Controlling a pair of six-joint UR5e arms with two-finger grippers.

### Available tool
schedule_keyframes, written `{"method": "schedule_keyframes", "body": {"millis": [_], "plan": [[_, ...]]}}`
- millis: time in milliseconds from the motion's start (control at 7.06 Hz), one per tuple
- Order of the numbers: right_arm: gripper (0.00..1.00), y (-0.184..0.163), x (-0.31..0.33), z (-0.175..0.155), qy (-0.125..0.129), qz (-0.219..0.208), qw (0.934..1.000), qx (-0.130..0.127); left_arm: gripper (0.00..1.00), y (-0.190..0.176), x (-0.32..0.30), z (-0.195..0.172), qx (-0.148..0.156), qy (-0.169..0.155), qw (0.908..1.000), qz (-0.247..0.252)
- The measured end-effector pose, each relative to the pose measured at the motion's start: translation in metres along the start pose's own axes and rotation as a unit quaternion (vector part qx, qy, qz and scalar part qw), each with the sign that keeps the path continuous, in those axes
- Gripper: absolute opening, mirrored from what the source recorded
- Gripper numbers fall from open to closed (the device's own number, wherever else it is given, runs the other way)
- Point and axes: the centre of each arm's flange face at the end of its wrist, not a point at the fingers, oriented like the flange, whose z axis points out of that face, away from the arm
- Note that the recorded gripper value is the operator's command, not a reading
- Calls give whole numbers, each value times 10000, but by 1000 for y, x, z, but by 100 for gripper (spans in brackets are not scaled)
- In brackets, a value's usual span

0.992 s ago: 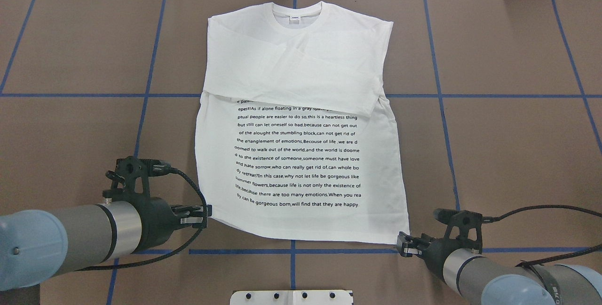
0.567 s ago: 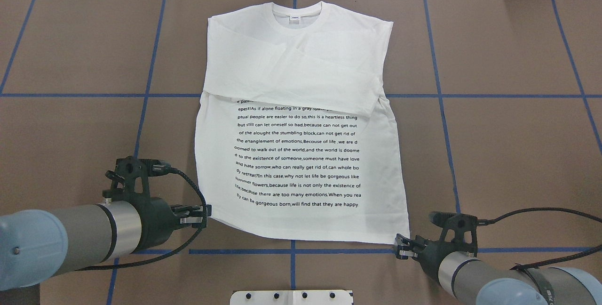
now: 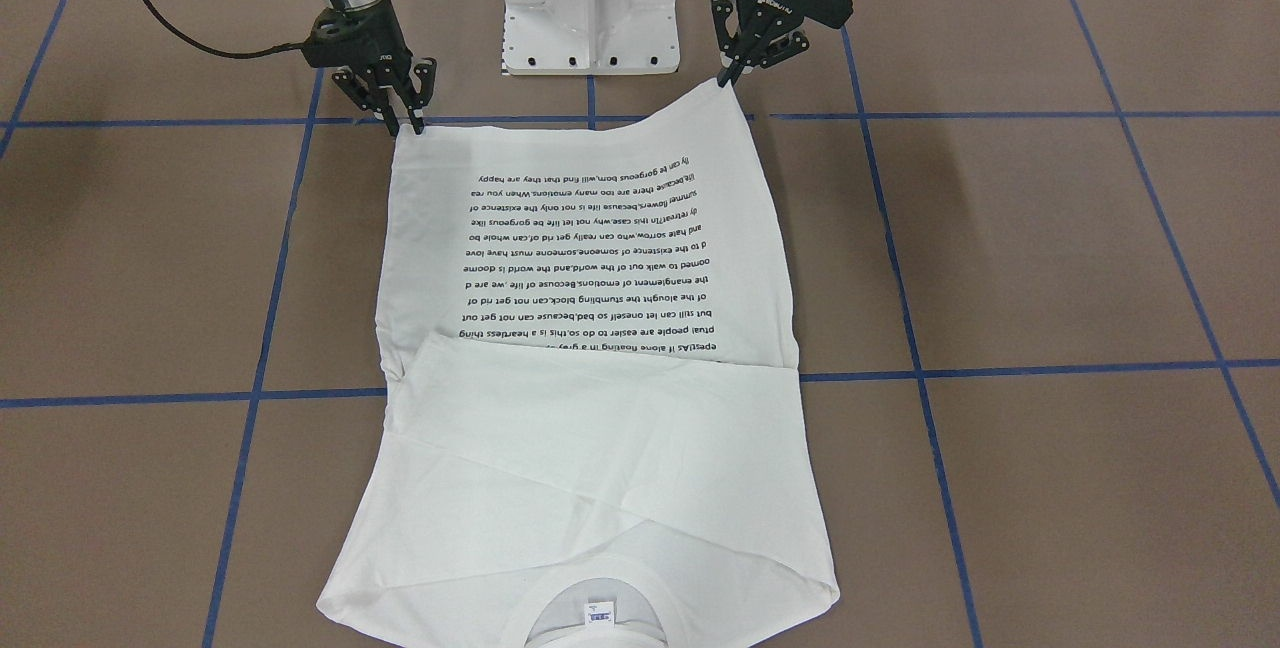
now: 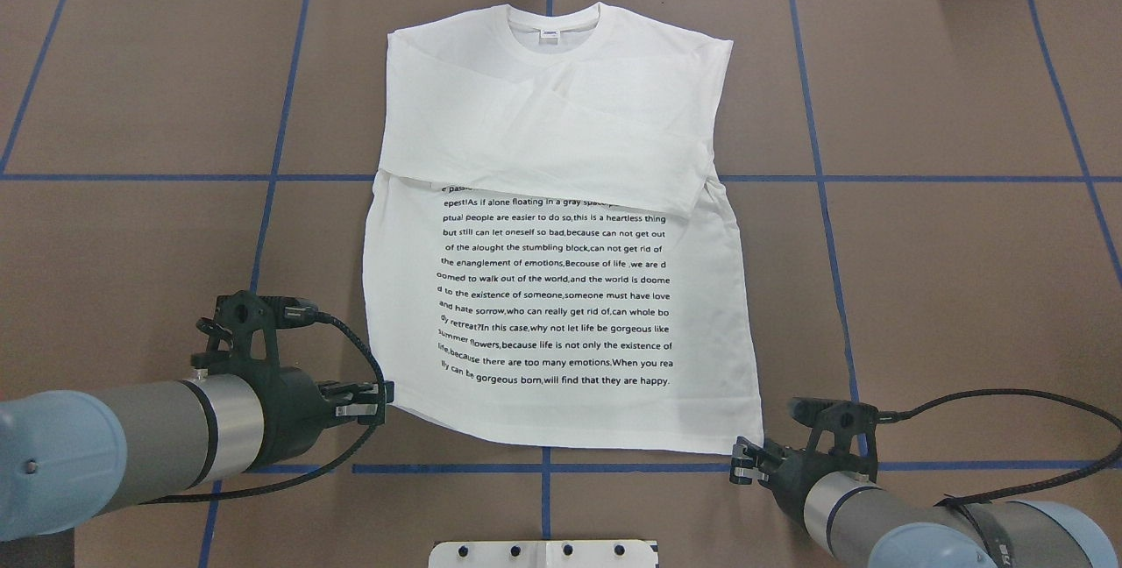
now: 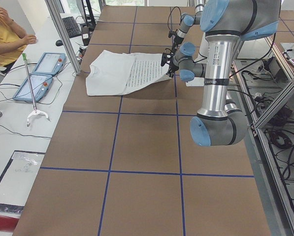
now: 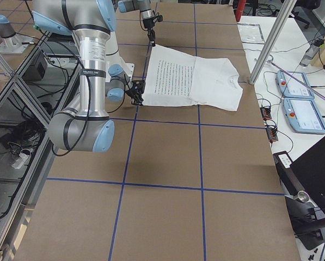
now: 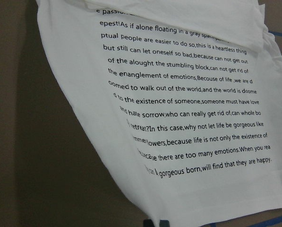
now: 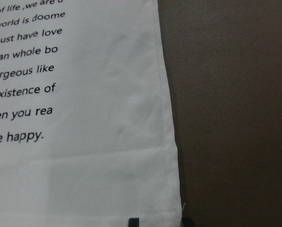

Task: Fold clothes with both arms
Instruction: 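Lift the hem with both grippers and fold it toward the collar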

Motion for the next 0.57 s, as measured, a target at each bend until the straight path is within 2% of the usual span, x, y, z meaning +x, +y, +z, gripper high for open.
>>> {"method": "schedule_keyframes", "body": {"millis": [283, 425, 567], "plan": [[0, -4, -3, -4, 26, -6, 10000, 20, 0, 0, 0, 0, -4, -2, 10000, 0], [0, -11, -7, -19, 73, -12, 10000, 6, 0, 0, 0, -2, -8, 8, 10000, 5], [0, -26, -17, -55, 154, -7, 9998, -113, 0, -1, 2, -8, -25, 39, 10000, 18]]}}
